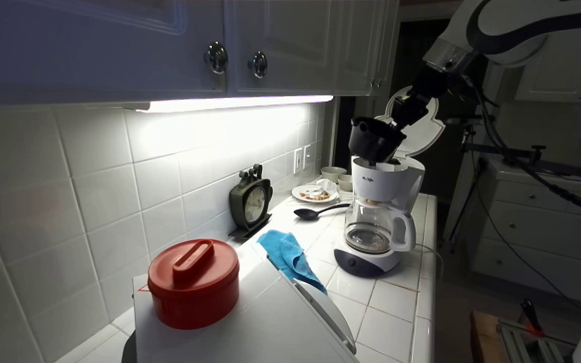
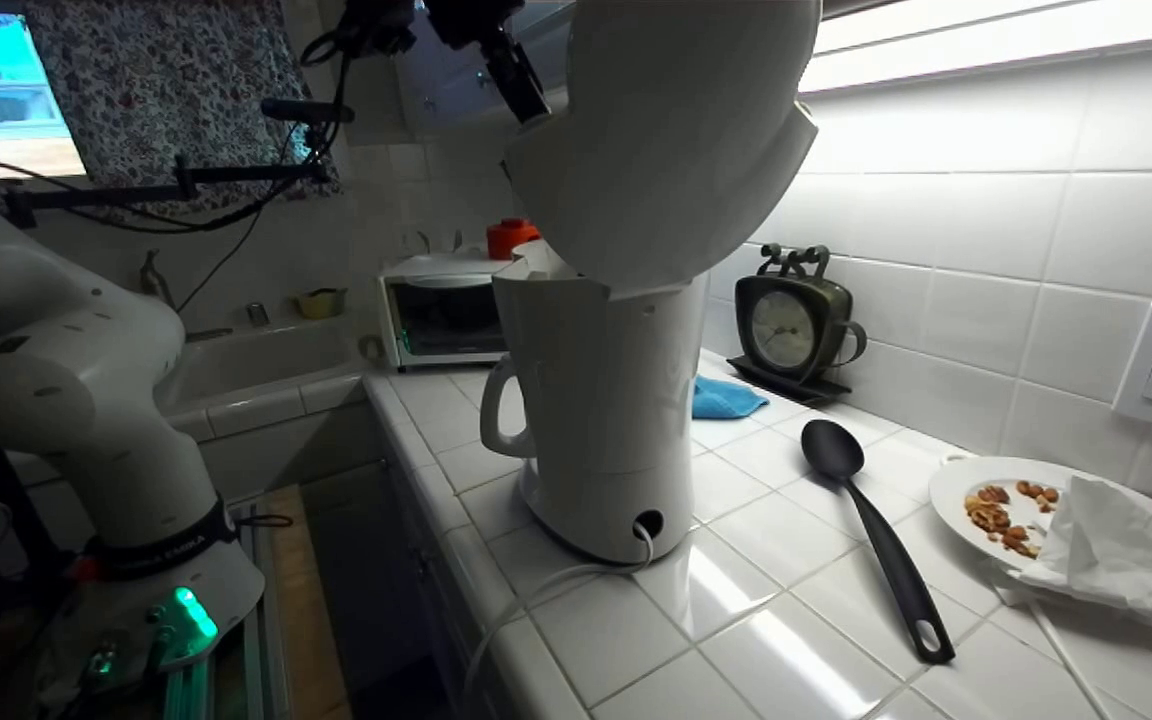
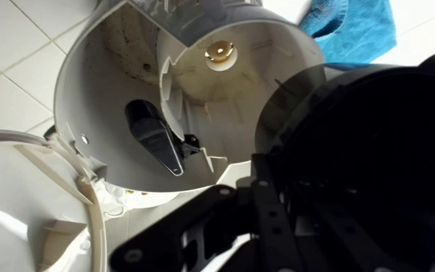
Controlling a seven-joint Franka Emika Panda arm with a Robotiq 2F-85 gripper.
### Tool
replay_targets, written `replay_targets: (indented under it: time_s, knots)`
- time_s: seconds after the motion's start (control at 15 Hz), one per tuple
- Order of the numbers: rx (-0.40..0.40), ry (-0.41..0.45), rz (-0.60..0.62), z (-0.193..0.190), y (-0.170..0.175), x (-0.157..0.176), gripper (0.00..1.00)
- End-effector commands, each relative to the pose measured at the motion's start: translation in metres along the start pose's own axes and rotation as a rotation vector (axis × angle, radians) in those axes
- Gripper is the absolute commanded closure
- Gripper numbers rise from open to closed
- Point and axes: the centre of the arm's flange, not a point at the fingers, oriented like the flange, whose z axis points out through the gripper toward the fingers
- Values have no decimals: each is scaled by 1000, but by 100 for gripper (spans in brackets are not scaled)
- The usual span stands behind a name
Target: Open the lid of the coffee maker, remove the black bowl from it and put it on the counter
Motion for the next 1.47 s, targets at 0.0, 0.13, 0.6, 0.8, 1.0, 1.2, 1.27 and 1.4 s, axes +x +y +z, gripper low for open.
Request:
replay_targets:
  time_s: [0.0,0.13,0.6,0.8,1.0,1.2,1.27,1.4]
  knots:
    - [30,8,-60,-19,-27,-3,97]
    - [72,-17,-120,-13,-44,-3,97]
    - [131,-176,-328,47,-94,-10,97]
    - [115,-234,-383,74,-107,-14,97]
    - [89,-274,-412,100,-117,-16,97]
    - [59,-306,-452,124,-127,-17,97]
    - [57,-316,-468,131,-130,-18,97]
    - [59,-338,-503,146,-135,-18,97]
